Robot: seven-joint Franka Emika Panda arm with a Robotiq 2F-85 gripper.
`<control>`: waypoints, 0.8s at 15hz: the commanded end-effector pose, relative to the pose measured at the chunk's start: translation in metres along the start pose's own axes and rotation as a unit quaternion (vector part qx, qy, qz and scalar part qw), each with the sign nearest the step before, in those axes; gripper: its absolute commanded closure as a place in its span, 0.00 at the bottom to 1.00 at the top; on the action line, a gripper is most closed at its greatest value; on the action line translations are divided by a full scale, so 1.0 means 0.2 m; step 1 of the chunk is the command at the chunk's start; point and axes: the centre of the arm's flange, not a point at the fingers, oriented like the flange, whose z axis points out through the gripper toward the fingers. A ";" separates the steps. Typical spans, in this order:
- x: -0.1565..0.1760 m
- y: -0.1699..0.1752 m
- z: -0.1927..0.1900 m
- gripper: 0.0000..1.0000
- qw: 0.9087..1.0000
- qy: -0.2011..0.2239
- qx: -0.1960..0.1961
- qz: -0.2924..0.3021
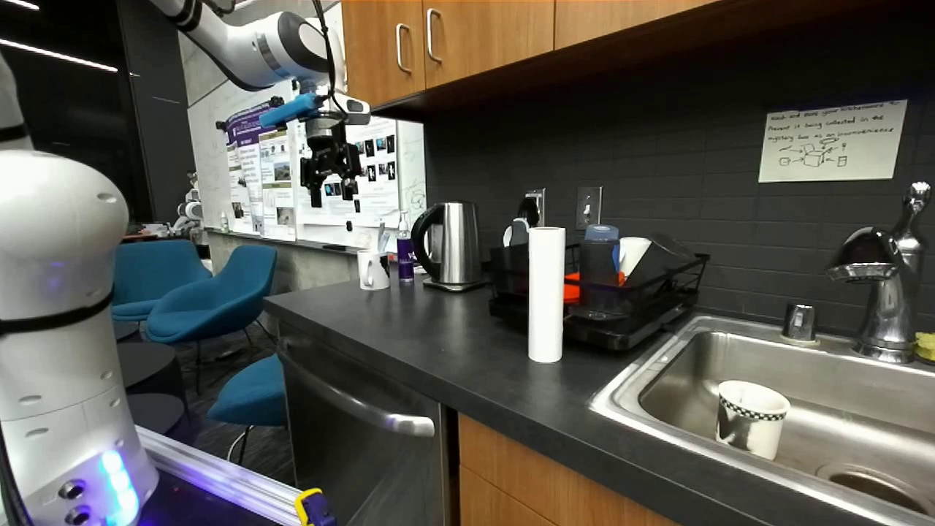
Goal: Move the paper towel roll to the left
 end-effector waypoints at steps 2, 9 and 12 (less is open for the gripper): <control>0.00 0.00 0.00 0.00 1.000 0.000 0.000 0.000; 0.02 0.01 0.00 0.00 0.999 0.013 0.043 0.016; 0.07 0.08 0.03 0.00 0.998 0.015 0.056 0.039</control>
